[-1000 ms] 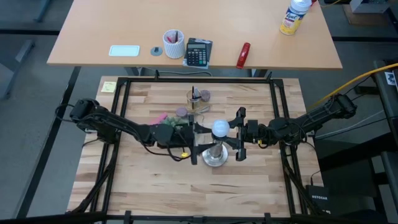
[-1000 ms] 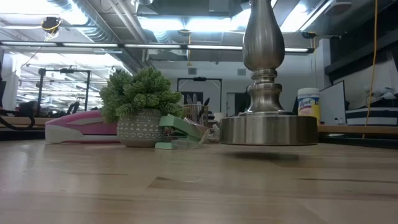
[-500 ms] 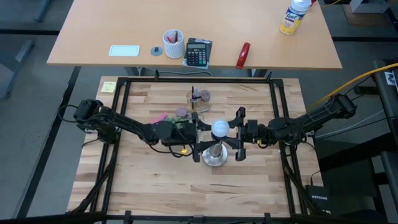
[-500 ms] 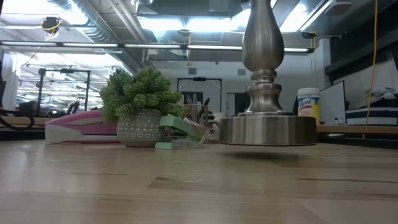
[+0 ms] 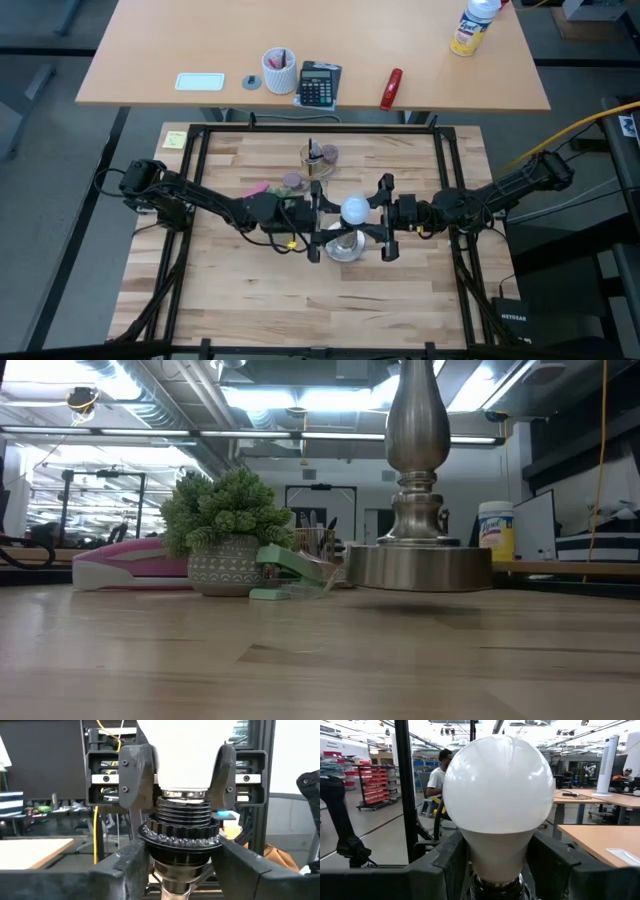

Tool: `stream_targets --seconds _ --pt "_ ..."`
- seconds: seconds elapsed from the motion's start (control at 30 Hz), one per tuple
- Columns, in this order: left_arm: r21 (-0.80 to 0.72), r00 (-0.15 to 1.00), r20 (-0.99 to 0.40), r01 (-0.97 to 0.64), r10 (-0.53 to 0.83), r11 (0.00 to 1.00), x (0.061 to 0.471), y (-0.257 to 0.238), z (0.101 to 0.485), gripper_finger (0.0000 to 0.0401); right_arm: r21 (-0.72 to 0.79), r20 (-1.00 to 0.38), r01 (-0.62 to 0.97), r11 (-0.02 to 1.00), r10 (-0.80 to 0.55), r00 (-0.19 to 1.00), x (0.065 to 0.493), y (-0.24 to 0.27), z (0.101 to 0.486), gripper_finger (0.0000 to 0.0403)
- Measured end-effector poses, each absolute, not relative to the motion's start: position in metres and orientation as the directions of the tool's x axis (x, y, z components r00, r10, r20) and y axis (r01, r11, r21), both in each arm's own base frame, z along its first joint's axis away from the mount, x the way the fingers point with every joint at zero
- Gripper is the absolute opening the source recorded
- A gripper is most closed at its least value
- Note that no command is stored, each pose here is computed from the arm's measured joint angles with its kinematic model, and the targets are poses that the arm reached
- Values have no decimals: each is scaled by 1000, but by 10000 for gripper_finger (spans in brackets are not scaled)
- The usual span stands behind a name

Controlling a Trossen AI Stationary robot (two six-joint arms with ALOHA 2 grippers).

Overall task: Screw lightbulb
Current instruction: Remove the lightbulb from the lamp

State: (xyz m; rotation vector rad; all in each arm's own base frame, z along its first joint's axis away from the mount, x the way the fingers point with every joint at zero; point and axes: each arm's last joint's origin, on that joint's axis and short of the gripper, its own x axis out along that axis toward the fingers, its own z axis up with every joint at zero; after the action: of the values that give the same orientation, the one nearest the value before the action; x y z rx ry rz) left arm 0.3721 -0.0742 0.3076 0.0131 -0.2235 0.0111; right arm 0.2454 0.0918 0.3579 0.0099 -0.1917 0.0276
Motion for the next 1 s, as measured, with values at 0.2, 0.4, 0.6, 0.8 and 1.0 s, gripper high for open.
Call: stream_targets --seconds 0.2,0.4,0.6,0.8,1.0 --pt "28 974 224 24 -30 999 372 -76 308 161 -2 193 -76 997 75 978 245 93 358 186" --pt "34 973 225 50 -57 998 372 -76 308 169 -14 194 -128 992 128 973 245 95 358 186" --pt "38 973 190 123 -128 992 365 -77 314 166 -23 194 -178 984 179 964 245 96 358 186" --pt "36 974 149 167 -170 985 356 -76 323 168 -34 195 -214 976 217 957 245 97 357 186" --pt "42 967 126 217 -221 975 354 -75 324 169 -69 192 -239 969 248 950 245 98 357 186"
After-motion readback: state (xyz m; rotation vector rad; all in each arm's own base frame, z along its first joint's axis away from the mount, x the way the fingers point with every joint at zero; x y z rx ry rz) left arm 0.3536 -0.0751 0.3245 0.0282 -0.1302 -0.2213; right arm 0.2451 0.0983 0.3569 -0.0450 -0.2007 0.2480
